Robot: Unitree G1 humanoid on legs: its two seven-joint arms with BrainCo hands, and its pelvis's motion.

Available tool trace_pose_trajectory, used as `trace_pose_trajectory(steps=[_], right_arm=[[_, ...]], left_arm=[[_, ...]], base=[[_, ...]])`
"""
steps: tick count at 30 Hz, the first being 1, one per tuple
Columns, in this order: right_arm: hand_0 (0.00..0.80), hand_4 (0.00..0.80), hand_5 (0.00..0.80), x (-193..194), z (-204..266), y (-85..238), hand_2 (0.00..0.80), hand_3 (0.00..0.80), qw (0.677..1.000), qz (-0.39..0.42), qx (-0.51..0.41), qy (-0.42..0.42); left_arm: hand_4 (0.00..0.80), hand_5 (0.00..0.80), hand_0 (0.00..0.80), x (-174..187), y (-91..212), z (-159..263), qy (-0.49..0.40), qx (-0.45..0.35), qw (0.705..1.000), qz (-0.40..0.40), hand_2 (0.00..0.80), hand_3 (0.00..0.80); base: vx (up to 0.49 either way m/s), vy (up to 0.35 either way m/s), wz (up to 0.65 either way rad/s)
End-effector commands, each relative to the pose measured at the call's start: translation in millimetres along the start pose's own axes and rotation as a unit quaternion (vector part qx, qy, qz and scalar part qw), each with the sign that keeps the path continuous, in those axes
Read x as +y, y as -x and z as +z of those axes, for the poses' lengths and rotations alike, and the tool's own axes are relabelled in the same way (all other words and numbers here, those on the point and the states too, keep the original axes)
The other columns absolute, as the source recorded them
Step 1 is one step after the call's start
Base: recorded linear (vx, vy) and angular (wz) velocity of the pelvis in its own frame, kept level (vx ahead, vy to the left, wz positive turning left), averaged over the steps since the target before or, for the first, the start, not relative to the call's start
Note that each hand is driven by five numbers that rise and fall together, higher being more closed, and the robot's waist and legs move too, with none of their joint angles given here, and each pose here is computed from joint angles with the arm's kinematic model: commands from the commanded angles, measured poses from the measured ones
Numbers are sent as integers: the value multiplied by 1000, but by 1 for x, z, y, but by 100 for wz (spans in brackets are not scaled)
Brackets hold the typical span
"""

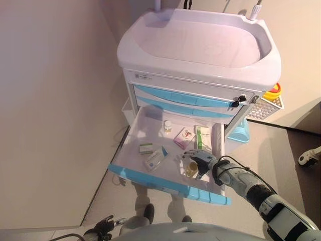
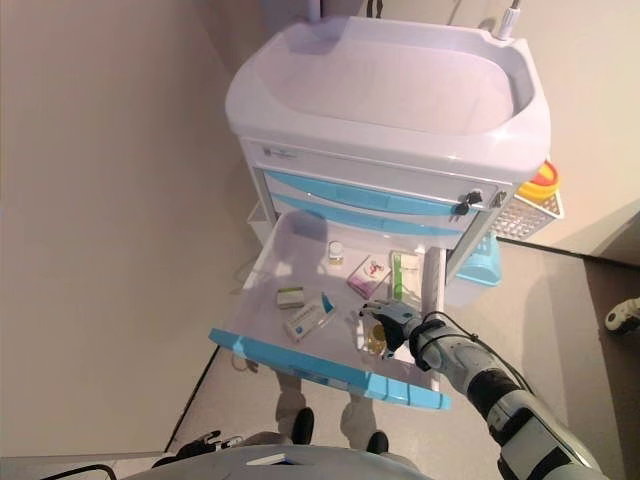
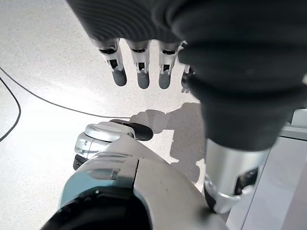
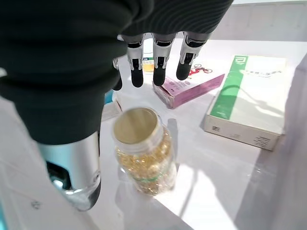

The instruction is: Open the drawer and pick up the medicine

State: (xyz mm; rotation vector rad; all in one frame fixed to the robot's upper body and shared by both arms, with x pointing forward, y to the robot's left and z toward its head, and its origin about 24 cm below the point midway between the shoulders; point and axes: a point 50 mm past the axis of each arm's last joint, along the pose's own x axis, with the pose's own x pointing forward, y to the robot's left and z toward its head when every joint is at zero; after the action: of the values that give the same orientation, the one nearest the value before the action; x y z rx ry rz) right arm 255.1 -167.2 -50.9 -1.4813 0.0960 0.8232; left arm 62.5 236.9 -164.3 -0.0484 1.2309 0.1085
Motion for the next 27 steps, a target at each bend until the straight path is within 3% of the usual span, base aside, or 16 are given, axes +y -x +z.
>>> trace_pose_trajectory(steps=[1,27], right_arm=[[0,0,0,-9,13,-10,0,0,999,-30,-12,25],[0,0,0,4,8,-11,0,0,999,-32,18,25]], left_arm=[[0,0,0,-9,-4,8,-38,-4,999,-12,0,0],[0,0,0,-12,-4,8,-47,-4,999,-17,0,0]], base=[[0,0,0],[0,0,0]])
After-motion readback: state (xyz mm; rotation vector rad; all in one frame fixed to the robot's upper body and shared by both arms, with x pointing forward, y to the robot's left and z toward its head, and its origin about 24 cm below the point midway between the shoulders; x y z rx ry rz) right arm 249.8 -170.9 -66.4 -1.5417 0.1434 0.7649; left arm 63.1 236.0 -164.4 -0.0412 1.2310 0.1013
